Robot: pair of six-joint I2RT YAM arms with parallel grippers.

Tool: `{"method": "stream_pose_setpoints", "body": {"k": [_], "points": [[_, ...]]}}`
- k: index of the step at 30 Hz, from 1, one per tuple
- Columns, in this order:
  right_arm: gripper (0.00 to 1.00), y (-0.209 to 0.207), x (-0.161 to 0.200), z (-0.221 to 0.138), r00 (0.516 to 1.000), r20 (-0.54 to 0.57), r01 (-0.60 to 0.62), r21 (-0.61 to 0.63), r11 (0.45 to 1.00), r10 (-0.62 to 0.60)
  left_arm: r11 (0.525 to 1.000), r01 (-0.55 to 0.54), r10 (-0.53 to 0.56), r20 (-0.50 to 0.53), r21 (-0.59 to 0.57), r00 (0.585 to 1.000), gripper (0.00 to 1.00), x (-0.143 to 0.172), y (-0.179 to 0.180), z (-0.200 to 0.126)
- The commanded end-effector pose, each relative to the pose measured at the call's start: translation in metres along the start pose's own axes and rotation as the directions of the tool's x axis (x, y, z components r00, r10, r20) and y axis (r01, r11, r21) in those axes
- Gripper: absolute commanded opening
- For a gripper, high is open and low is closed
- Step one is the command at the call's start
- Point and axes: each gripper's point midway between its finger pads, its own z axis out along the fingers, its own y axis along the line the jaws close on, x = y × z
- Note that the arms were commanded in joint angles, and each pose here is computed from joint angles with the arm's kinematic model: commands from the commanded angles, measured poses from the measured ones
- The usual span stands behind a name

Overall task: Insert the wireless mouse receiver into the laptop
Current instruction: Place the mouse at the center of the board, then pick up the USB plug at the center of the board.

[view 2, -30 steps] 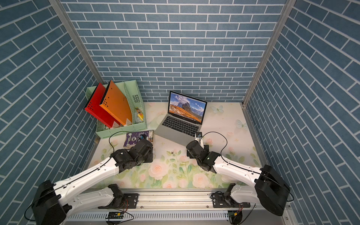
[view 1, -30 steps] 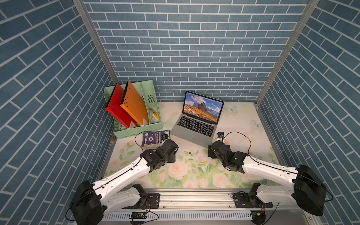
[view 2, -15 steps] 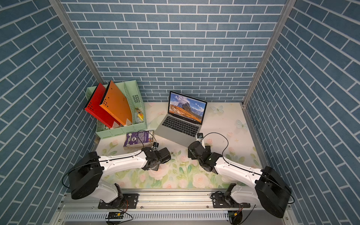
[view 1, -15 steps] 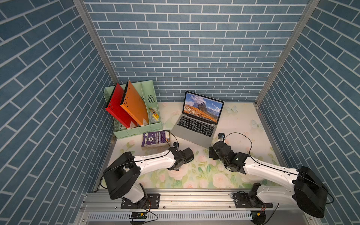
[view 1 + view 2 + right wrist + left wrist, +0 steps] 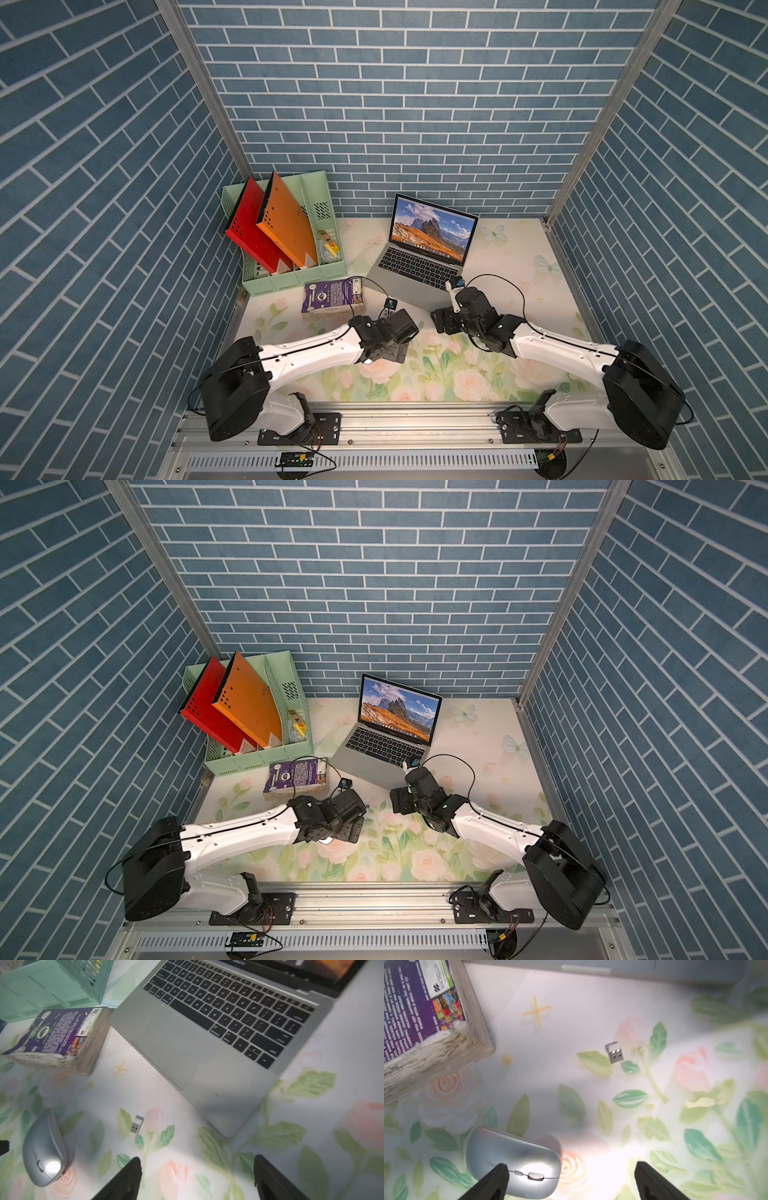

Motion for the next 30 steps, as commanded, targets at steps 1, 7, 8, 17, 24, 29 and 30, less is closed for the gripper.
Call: {"method": "stream_pose_setpoints", "body": {"k": [1,7,8,17,24,29,30], "points": [[0.78,0.056,-0.02,0.013,0.993,-0.019,0.111,-0.263,0.958,-0.121,0.988,0.111,-0.12,0.078,0.106,0.99,0.99,-0.02,0.01,-0.002],[0.71,0.096,-0.009,0.059,0.961,-0.145,0.172,-0.352,0.92,-0.235,0.935,0.327,-0.353,0.268,0.137,0.896,0.97,-0.052,0.077,-0.017],[0.7,0.099,-0.005,0.067,0.955,-0.168,0.172,-0.353,0.92,-0.243,0.927,0.349,-0.374,0.291,0.136,0.88,0.98,-0.054,0.087,-0.019],[0.69,0.104,0.025,0.104,0.915,-0.308,0.164,-0.31,0.936,-0.262,0.895,0.425,-0.443,0.358,0.132,0.822,0.99,-0.055,0.122,-0.028],[0.69,0.082,0.052,0.098,0.88,-0.406,0.158,-0.238,0.958,-0.246,0.894,0.421,-0.447,0.338,0.151,0.828,0.99,-0.054,0.118,-0.02],[0.68,0.073,0.071,0.078,0.86,-0.452,0.142,-0.232,0.962,-0.236,0.896,0.414,-0.443,0.33,0.159,0.833,1.0,-0.056,0.115,-0.016],[0.68,0.072,0.074,0.074,0.858,-0.457,0.138,-0.237,0.962,-0.236,0.896,0.413,-0.443,0.331,0.16,0.833,1.0,-0.057,0.114,-0.015]]}}
